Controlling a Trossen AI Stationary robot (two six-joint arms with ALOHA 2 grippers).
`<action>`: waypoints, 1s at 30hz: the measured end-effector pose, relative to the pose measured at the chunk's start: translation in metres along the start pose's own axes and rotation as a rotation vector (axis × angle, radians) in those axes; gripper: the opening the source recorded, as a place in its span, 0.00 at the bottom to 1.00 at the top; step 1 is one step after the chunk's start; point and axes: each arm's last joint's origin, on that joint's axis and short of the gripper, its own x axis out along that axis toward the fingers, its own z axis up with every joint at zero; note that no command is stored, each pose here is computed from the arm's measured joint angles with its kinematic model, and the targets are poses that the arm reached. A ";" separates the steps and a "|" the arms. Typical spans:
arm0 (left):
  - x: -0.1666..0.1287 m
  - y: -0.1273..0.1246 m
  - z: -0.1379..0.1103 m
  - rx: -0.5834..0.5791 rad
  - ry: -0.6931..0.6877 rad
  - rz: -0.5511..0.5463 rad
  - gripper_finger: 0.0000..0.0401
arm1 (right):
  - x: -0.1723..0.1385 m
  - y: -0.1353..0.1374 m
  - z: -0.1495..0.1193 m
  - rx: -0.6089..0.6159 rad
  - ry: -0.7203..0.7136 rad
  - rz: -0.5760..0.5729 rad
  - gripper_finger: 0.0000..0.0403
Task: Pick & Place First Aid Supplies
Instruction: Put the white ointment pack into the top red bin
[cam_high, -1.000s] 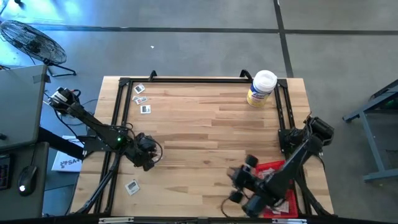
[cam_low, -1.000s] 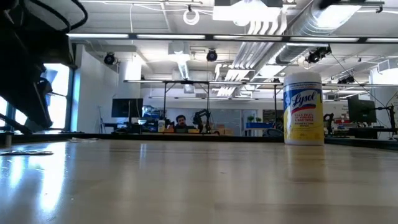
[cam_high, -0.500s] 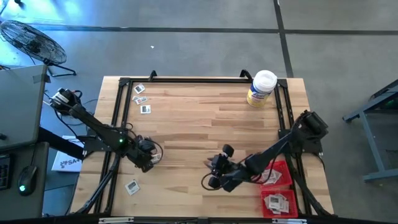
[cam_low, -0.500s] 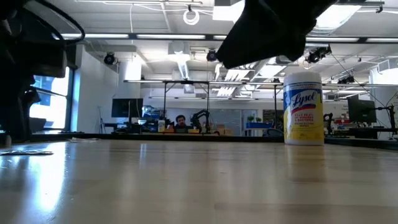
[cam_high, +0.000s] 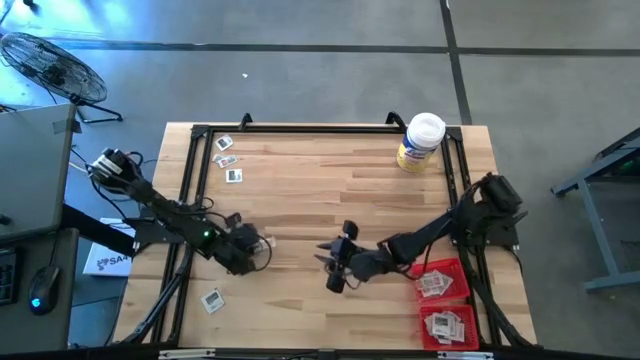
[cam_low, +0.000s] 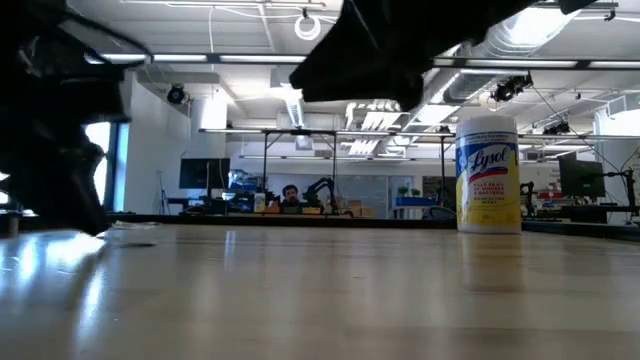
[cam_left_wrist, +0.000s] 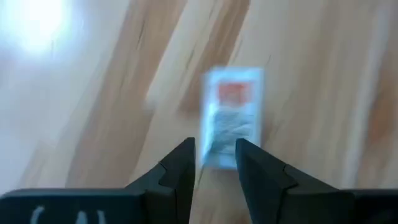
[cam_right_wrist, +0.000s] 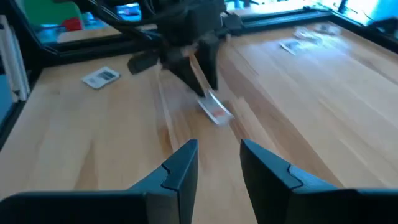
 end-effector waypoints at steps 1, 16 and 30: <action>0.002 -0.003 0.004 0.021 -0.049 -0.007 0.29 | 0.004 -0.003 0.002 -0.004 -0.010 0.014 0.28; 0.020 -0.010 0.041 0.079 -0.135 0.057 0.29 | 0.066 -0.025 -0.002 -0.098 -0.045 0.162 0.36; 0.022 -0.001 0.001 0.015 -0.026 0.154 0.28 | 0.112 -0.045 -0.019 -0.078 -0.007 0.213 0.44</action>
